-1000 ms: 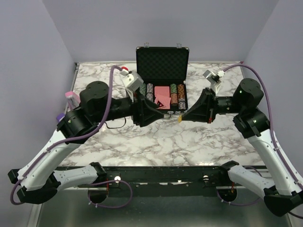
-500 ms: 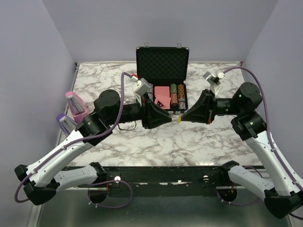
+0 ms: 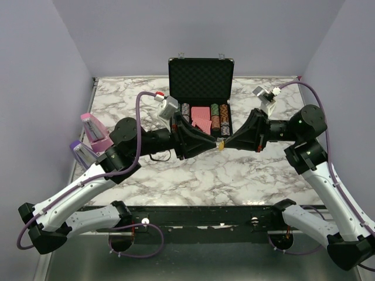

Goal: Remove the keys from the keyring

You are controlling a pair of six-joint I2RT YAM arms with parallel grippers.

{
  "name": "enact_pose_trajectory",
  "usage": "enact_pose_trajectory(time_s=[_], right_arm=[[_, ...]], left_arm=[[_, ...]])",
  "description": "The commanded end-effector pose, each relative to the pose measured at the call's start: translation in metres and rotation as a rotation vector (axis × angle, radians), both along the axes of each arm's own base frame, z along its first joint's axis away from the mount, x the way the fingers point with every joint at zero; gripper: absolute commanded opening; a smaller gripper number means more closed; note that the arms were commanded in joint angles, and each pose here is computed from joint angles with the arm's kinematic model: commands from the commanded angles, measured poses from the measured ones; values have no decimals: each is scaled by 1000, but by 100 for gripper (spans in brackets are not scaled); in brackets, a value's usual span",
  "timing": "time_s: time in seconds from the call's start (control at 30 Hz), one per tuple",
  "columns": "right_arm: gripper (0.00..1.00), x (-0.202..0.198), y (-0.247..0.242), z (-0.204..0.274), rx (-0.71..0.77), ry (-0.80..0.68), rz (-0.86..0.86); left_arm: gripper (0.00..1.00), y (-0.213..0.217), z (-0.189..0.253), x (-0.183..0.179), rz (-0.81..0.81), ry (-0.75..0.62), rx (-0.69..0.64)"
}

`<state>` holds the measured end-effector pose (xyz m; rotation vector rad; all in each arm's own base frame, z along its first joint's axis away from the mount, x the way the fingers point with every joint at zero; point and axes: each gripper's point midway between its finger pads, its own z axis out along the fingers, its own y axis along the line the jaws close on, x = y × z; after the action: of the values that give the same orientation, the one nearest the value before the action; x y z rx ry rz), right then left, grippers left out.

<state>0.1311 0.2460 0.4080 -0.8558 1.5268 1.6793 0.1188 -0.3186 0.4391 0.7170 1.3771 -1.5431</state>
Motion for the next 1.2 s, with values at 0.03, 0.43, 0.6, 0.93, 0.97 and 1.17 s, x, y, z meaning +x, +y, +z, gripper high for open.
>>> enact_pose_trajectory(time_s=[0.03, 0.43, 0.6, 0.93, 0.97, 1.17], right_arm=[[1, -1, 2, 4, 23, -9, -1], [1, -2, 3, 4, 24, -6, 7], [1, -3, 3, 5, 26, -12, 10], [1, -4, 4, 5, 29, -10, 17], [1, -4, 4, 5, 29, -11, 17], [1, -5, 4, 5, 29, -11, 20]], left_arm=[[34, -9, 6, 2, 7, -18, -18], [32, -17, 6, 8, 56, -33, 0], [30, -15, 9, 11, 79, -37, -11], [25, -19, 11, 13, 79, -34, -19], [25, -19, 12, 13, 78, -35, -20], [19, -22, 11, 14, 77, -33, -8]])
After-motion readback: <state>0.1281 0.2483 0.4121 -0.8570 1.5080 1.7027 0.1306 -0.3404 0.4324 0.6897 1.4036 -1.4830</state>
